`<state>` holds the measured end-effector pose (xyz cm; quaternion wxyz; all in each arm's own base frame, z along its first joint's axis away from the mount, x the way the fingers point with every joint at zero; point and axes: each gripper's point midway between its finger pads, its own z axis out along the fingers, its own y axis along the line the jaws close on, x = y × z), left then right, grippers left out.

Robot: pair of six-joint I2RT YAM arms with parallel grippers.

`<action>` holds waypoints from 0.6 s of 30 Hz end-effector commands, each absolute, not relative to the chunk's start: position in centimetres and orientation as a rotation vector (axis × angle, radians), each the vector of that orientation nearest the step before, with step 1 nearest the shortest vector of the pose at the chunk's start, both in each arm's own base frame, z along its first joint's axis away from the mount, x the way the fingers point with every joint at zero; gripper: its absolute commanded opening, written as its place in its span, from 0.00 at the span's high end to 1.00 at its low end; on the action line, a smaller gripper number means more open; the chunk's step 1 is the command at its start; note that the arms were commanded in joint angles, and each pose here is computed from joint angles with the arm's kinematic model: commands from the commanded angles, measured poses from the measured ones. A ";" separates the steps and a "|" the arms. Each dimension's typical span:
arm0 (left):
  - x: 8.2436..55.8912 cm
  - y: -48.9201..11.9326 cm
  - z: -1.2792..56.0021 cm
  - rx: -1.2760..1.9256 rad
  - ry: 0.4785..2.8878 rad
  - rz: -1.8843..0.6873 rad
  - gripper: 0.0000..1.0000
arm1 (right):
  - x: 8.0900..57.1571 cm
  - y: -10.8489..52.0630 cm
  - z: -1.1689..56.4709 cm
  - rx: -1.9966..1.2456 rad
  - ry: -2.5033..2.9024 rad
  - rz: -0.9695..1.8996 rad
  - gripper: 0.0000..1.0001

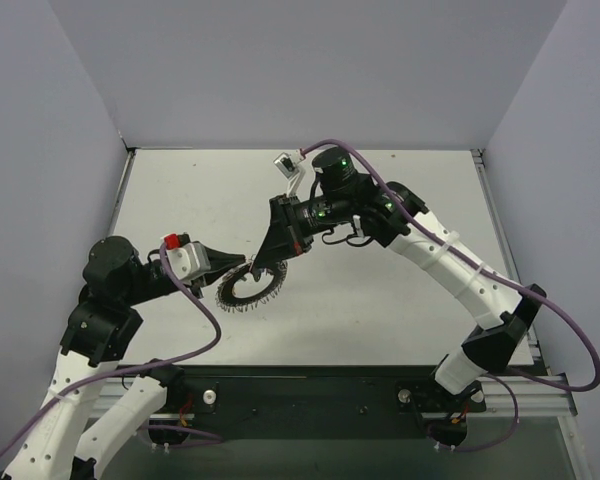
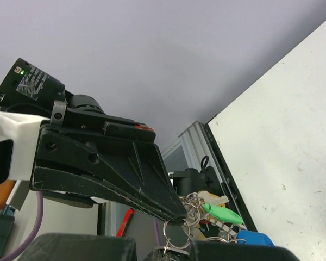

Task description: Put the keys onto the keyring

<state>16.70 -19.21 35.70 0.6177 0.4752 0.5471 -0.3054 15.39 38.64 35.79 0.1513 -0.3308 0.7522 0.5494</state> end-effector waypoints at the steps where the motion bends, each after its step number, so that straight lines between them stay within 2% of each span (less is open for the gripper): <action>1: 17.5 -18.5 36.4 1.081 1.279 -0.618 1.00 | 14.7 38.9 39.0 -0.955 2.084 1.659 1.00; 18: 18.9 -19.2 35.0 1.096 1.345 -0.638 1.00 | 18.7 39.5 37.0 -0.762 2.235 1.655 1.00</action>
